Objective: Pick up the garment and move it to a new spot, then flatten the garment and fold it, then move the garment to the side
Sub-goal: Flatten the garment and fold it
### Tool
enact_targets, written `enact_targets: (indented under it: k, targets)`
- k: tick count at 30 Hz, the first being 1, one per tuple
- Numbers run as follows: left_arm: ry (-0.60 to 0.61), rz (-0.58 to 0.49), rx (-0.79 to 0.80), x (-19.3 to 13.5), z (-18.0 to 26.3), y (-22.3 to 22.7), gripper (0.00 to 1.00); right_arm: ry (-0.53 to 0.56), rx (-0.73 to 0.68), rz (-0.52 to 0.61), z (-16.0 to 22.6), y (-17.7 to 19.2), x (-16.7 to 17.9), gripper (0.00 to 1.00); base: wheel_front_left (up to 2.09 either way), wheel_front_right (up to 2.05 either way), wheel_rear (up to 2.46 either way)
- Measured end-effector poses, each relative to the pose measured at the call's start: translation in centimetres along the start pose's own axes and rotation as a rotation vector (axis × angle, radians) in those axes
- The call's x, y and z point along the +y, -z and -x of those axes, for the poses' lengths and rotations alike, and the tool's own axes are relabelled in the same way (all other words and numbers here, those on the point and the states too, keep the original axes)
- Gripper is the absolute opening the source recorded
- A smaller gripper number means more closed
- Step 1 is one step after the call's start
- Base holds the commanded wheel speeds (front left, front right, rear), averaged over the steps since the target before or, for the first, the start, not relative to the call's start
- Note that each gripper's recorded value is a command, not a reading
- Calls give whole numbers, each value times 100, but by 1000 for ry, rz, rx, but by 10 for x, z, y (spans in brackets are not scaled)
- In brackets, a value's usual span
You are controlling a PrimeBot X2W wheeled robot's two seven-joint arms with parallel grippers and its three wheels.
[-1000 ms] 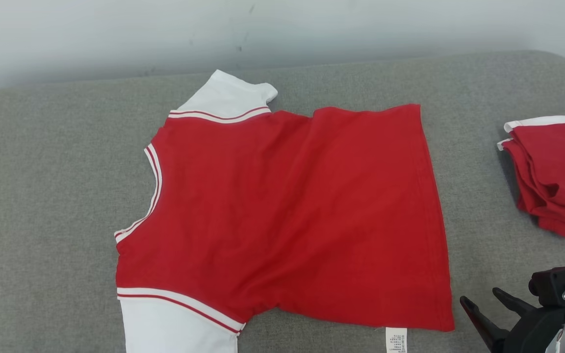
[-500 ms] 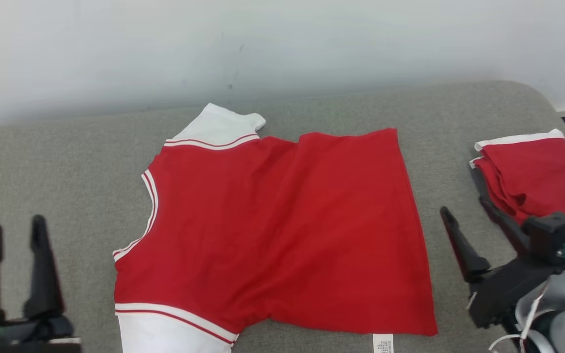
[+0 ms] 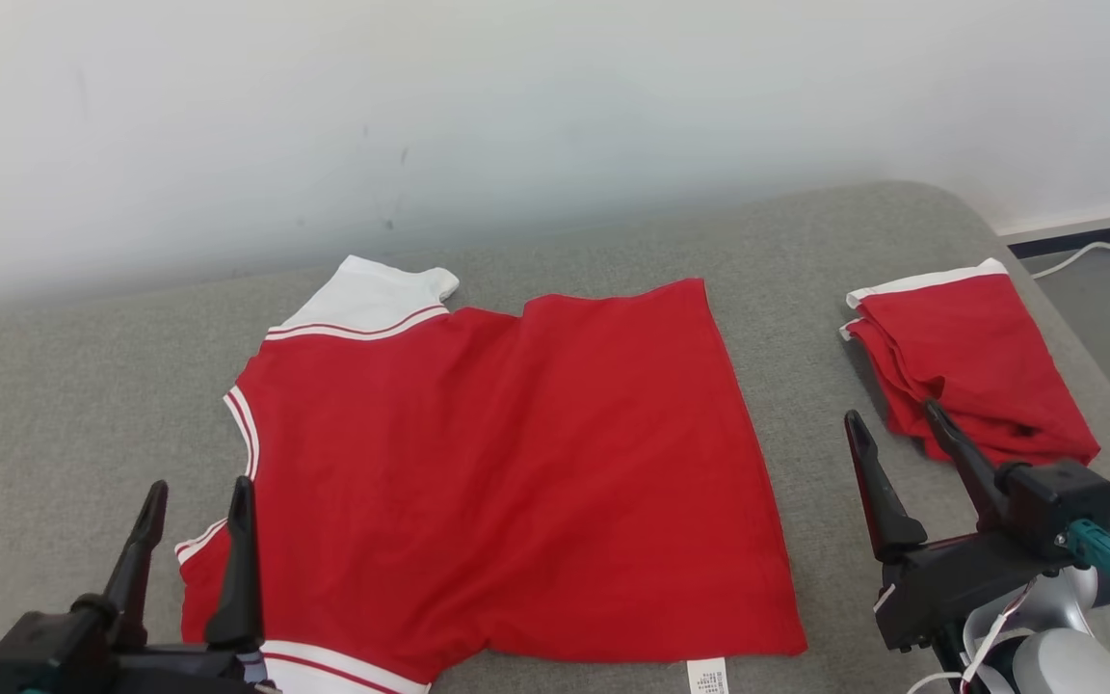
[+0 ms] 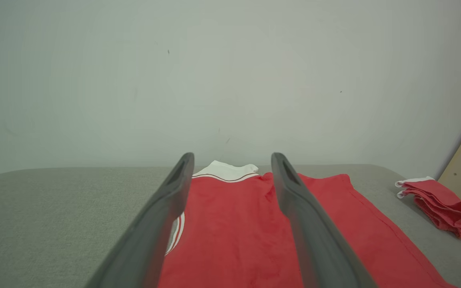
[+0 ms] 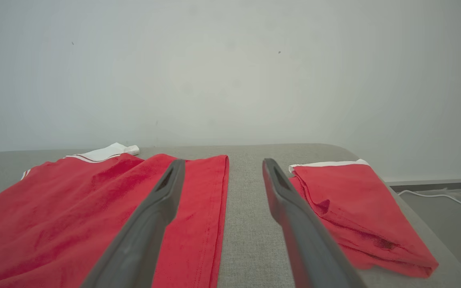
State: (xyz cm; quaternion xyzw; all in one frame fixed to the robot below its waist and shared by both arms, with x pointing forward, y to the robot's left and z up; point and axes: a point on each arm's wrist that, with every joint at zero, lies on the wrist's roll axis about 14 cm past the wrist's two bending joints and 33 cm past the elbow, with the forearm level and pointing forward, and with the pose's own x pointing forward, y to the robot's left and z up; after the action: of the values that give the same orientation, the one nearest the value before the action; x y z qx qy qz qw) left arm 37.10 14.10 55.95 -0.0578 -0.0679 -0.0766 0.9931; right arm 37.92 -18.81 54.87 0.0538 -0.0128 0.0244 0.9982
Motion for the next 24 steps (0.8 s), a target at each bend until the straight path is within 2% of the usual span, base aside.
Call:
enact_targets:
  k: [9, 22, 24]
  targets:
    - [0, -19, 21, -3, -2, 10, 100, 34, -45, 11, 7, 0, -10, 100, 0, 0, 0]
    - [-38, -16, 39, 6, 3, 19, 100, 20, -75, 22, 5, 1, -5, 100, 0, 0, 0]
    - [-47, -22, 80, 10, 6, 28, 100, 19, -74, 22, 5, 3, -5, 100, 0, 0, 0]
